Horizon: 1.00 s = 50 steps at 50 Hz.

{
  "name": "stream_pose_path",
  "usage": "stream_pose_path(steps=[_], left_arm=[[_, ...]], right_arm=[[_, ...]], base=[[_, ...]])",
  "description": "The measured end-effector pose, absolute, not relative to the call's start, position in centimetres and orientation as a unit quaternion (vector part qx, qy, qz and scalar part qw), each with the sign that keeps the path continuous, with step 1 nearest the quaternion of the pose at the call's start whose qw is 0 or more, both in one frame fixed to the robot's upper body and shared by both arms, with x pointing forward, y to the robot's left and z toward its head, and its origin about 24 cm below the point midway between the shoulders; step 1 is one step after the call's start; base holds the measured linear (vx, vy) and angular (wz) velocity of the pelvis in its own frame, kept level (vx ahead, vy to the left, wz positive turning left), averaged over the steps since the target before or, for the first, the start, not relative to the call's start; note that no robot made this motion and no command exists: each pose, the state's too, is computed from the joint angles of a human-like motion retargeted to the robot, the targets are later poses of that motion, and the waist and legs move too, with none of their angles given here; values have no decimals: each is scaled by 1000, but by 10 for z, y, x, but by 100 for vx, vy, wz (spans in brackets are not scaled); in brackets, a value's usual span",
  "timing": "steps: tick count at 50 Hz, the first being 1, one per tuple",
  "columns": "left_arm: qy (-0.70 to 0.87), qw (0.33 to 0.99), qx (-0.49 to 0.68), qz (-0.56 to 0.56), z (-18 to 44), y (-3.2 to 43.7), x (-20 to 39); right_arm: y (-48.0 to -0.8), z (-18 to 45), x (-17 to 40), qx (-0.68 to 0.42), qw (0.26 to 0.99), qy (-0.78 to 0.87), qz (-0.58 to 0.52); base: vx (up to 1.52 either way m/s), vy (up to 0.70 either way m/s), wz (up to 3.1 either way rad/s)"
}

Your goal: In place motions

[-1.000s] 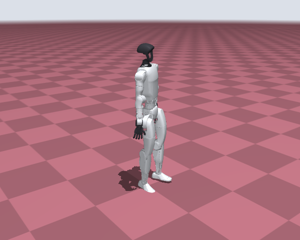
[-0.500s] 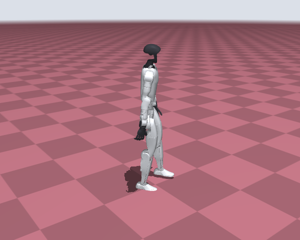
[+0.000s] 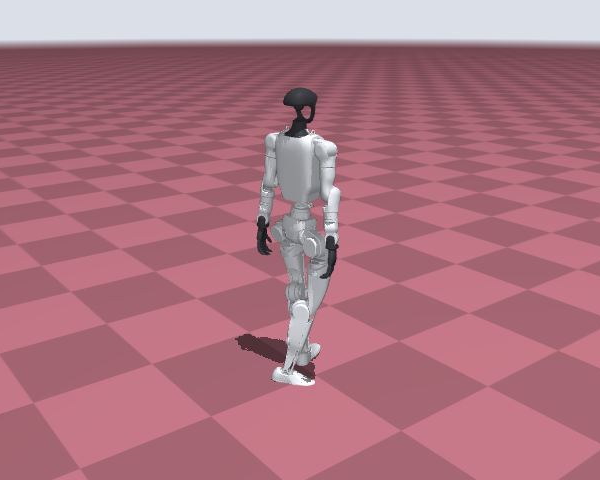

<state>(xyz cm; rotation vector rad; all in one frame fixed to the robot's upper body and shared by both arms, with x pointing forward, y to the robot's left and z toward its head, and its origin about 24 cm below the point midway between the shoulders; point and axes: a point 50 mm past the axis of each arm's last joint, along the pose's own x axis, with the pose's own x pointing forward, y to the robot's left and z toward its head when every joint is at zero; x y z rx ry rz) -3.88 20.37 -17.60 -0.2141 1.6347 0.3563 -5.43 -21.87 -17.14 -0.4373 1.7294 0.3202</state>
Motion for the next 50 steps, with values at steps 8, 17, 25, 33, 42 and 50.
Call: stream_pose_path(steps=[8,17,25,33,42,50], left_arm=[[744,634,-121,173,-174,195,-59],[716,675,-111,135,-178,197,-33],[694,700,-114,127,-179,200,-12],[698,692,-130,131,-179,195,-18],[714,677,-128,125,-178,191,-32],[720,673,-126,117,-179,184,-37]], right_arm=[[-220,-175,-7,-234,675,681,162],[-202,-178,10,-183,699,672,160],[-199,-179,7,-246,670,661,232],[-206,-178,1,-262,654,673,227],[-209,-178,7,-219,681,674,185],[-220,-176,9,-233,685,667,177]], base=[[15,7,115],[6,-4,110],[8,-9,61],[4,-9,38],[-1,-5,-50],[-2,5,-185]])
